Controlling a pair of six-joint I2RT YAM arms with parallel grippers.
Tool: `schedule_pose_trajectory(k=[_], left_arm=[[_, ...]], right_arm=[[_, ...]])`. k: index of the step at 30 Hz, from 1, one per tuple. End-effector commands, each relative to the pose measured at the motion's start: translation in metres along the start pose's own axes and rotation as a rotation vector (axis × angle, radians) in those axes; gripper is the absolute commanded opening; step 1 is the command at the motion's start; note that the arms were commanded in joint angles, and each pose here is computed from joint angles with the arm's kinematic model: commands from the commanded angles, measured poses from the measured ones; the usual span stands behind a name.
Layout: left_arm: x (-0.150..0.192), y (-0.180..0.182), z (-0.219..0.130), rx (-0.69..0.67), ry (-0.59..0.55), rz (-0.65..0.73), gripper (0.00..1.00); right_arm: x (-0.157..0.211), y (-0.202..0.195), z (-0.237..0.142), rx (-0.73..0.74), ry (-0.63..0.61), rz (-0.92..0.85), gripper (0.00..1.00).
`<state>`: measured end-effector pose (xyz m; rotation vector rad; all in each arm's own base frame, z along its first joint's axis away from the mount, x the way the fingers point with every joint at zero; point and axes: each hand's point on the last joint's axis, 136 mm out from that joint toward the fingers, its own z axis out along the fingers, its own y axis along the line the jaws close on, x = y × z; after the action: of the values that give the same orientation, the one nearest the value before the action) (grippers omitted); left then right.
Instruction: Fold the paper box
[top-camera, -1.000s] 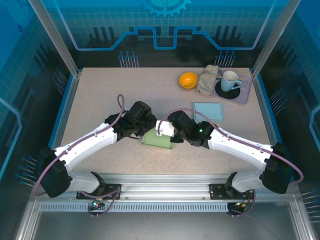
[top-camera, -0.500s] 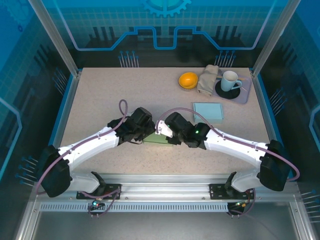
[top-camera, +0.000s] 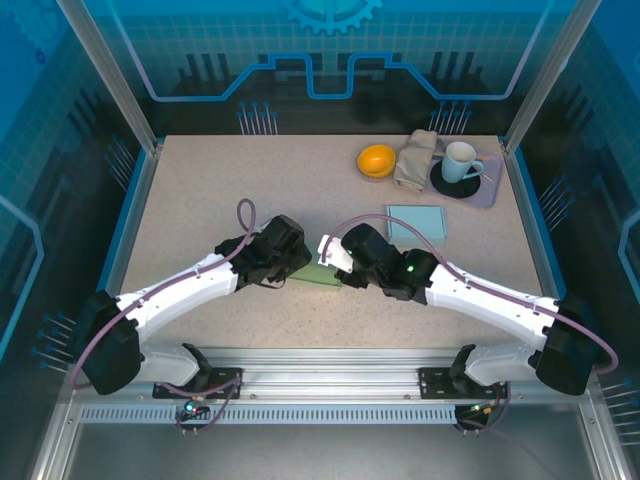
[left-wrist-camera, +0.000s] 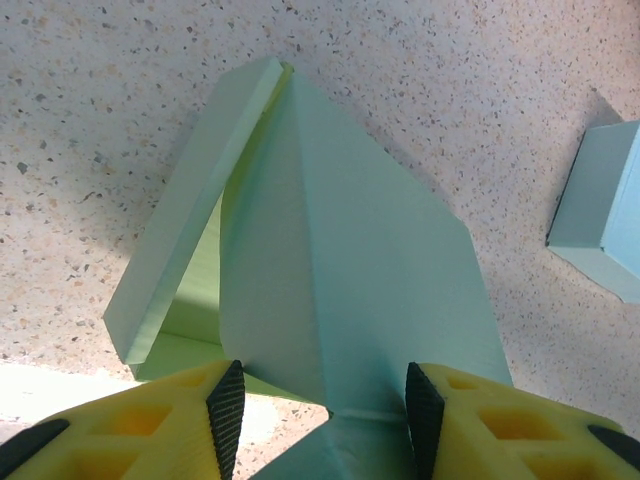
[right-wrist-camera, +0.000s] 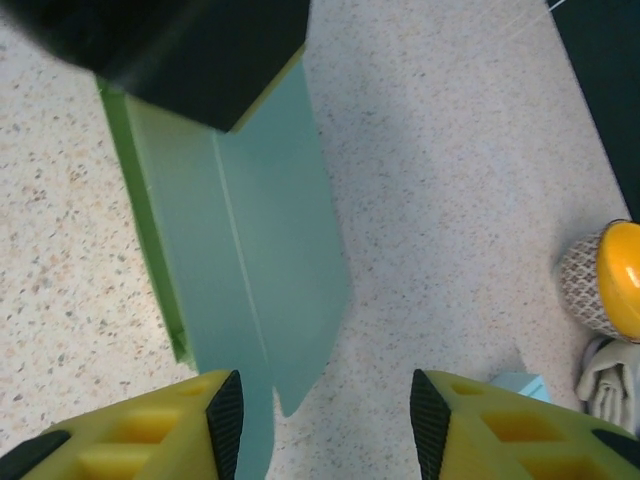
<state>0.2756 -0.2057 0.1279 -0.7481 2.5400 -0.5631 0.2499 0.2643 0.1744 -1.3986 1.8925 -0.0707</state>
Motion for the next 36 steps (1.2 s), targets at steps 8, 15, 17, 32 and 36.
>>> schedule_pose_trajectory(k=[8, 15, 17, 32, 36], left_arm=[[-0.007, -0.001, -0.007, -0.037, -0.028, 0.03, 0.49], [-0.006, -0.003, -0.008, -0.028, -0.017, 0.023, 0.49], [-0.005, -0.003, -0.008, -0.027, -0.013, 0.029, 0.49], [-0.041, -0.036, -0.073, 0.125, -0.085, 0.216, 0.72], [-0.047, -0.045, -0.094, 0.189, -0.144, 0.38, 0.7]], right_arm=[[0.006, 0.028, 0.012, -0.085, -0.089, -0.029, 0.59], [0.008, 0.017, 0.029, -0.015, -0.071, -0.054, 0.5], [0.003, 0.011, 0.027, -0.002, -0.084, -0.059, 0.41], [-0.001, -0.021, -0.01, -0.021, -0.051, -0.217, 0.0], [0.003, -0.024, -0.02, -0.06, -0.041, -0.234, 0.0]])
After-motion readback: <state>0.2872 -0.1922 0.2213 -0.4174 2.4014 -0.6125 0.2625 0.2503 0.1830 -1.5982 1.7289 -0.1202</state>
